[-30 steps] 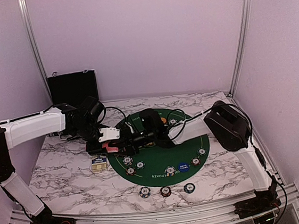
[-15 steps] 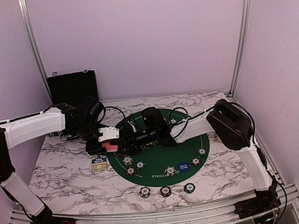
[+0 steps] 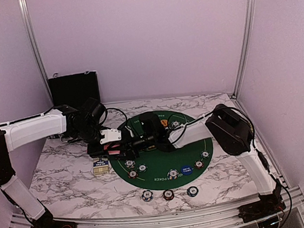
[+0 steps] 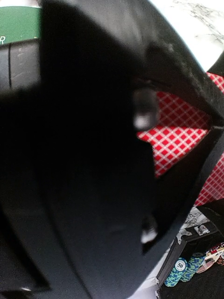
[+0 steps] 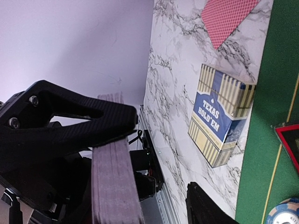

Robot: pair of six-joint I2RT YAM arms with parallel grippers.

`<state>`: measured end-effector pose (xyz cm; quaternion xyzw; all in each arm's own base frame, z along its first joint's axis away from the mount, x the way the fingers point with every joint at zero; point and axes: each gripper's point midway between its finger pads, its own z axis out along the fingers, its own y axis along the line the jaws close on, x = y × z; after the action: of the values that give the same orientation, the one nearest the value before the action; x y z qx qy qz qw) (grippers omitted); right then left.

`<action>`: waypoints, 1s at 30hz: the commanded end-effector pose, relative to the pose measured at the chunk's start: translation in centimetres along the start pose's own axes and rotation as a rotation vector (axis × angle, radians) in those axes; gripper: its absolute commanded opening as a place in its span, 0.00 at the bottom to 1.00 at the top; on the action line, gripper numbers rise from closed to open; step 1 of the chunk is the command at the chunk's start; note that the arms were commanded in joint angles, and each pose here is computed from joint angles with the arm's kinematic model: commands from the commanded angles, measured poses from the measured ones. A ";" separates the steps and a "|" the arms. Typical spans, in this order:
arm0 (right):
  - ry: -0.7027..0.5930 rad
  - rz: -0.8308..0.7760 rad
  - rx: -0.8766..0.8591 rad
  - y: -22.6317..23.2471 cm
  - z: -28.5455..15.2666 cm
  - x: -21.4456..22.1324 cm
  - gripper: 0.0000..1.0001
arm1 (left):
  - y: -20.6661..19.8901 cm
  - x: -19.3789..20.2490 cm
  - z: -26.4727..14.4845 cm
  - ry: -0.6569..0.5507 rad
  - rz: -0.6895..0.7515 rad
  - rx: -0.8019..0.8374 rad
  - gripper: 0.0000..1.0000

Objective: Distribute texas hold em gaming equipment

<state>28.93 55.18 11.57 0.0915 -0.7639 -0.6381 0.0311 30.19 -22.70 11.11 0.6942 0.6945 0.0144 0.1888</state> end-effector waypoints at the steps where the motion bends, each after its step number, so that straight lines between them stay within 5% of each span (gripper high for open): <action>1: -0.044 -0.021 0.029 0.4 -1.6 -0.9 0.53 | 0.1 -0.3 -1.0 -0.016 -0.005 -0.016 0.29; 19: -0.075 -0.066 0.044 2.1 -3.9 -1.1 0.31 | 0.0 1.0 -0.4 0.023 -0.029 -0.015 0.24; 30: -0.049 -0.079 0.018 3.1 -2.9 -0.4 0.40 | 0.1 1.0 -0.2 0.020 -0.042 -0.012 0.24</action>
<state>29.85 52.39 12.45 0.0893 -0.7795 -0.6200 -0.0015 30.21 -21.95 10.59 0.6854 0.7052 0.0206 0.1803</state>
